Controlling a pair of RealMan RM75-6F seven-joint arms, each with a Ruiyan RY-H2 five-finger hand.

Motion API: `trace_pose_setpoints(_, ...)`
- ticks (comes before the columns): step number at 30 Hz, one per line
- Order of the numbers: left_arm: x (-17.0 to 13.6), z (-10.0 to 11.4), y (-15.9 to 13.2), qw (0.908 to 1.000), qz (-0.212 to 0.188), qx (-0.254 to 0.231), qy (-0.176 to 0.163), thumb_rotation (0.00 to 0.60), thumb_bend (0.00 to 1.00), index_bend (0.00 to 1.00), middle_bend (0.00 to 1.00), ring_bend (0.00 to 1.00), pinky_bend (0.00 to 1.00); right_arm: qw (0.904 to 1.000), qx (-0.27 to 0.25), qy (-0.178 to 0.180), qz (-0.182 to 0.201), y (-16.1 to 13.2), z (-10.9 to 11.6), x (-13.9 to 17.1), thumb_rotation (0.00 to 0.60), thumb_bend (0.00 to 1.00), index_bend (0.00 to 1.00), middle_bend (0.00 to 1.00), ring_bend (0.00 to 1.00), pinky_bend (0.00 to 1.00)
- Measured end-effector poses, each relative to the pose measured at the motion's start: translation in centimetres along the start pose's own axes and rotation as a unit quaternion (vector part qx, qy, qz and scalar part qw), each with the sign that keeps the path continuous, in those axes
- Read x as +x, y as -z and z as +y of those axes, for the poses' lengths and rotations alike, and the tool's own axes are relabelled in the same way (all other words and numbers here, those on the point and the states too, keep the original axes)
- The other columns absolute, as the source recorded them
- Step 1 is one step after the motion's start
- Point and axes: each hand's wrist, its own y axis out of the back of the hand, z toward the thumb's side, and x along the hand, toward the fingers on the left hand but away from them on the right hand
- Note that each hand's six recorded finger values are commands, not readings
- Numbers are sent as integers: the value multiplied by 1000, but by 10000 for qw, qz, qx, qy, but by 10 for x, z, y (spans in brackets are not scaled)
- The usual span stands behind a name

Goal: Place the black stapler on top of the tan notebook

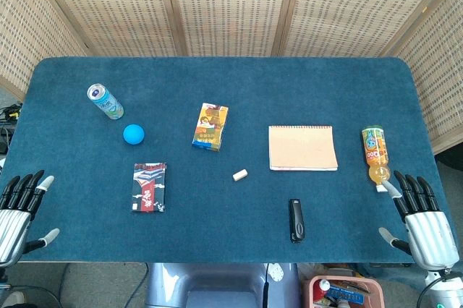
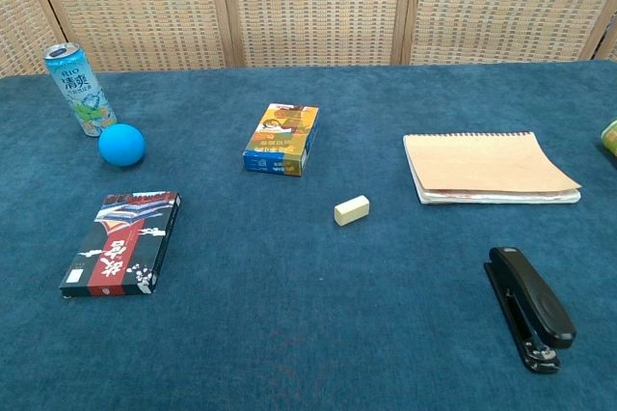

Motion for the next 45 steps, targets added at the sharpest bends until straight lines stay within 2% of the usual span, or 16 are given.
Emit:
trace_pose_setpoints(9, 1, -2, 1, 10000, 21, 12, 19, 600, 0, 0, 0, 0, 0, 10000, -20, -62, 36, -2, -4, 0, 600, 0, 0, 0, 0, 0)
trace_pose_setpoints(12, 2, -2, 2, 10000, 51, -3, 21, 600, 0, 0, 0, 0, 0, 9998, -40, -115, 158, -7, -7, -3, 600, 0, 0, 0, 0, 0)
trace_pose_setpoints(16, 6, -3, 2, 10000, 70, 15, 40, 600, 0, 0, 0, 0, 0, 9976, 104, -370, 582, -17, -20, -14, 600, 0, 40, 12, 0, 0)
trace_pose_setpoints(18, 8, -4, 2, 9999, 91, 34, 59, 600, 0, 0, 0, 0, 0, 9926, 244, -573, 1043, -28, -30, -24, 600, 0, 84, 54, 0, 0)
trace_pose_setpoints(22, 13, -8, 2, 9998, 133, 98, 114, 600, 0, 0, 0, 0, 0, 9728, 537, -738, 2129, -49, -46, -40, 600, 0, 113, 99, 0, 0)
trace_pose_setpoints(25, 17, -13, 3, 9995, 191, 143, 184, 600, 0, 0, 0, 0, 0, 9490, 830, -788, 2938, -61, -60, -52, 600, 0, 123, 113, 0, 0)
trace_pose_setpoints(26, 19, -16, 4, 9993, 234, 166, 232, 600, 0, 0, 0, 0, 0, 9377, 929, -823, 3244, -67, -67, -58, 600, 0, 130, 115, 0, 0)
trace_pose_setpoints(30, 26, -22, 7, 9987, 332, 209, 334, 600, 0, 0, 0, 0, 0, 9025, 1182, -992, 4021, -91, -91, -76, 600, 0, 150, 124, 0, 0)
trace_pose_setpoints(32, 29, -23, 8, 9984, 371, 215, 360, 600, 0, 0, 0, 0, 0, 8880, 1301, -1117, 4267, -101, -102, -81, 600, 0, 162, 133, 0, 0)
trace_pose_setpoints(35, 31, -25, 10, 9981, 426, 205, 392, 600, 0, 0, 0, 0, 0, 8737, 1435, -1250, 4476, -112, -114, -87, 600, 0, 188, 153, 2, 0)
trace_pose_setpoints(41, 34, -26, 13, 9978, 487, 173, 425, 600, 0, 0, 0, 0, 0, 8538, 1713, -1391, 4716, -123, -131, -92, 600, 0, 225, 183, 22, 4)
trace_pose_setpoints(45, 35, -26, 13, 9977, 492, 169, 445, 600, 0, 0, 0, 0, 0, 8483, 1783, -1449, 4770, -125, -138, -93, 600, 28, 276, 222, 68, 32)
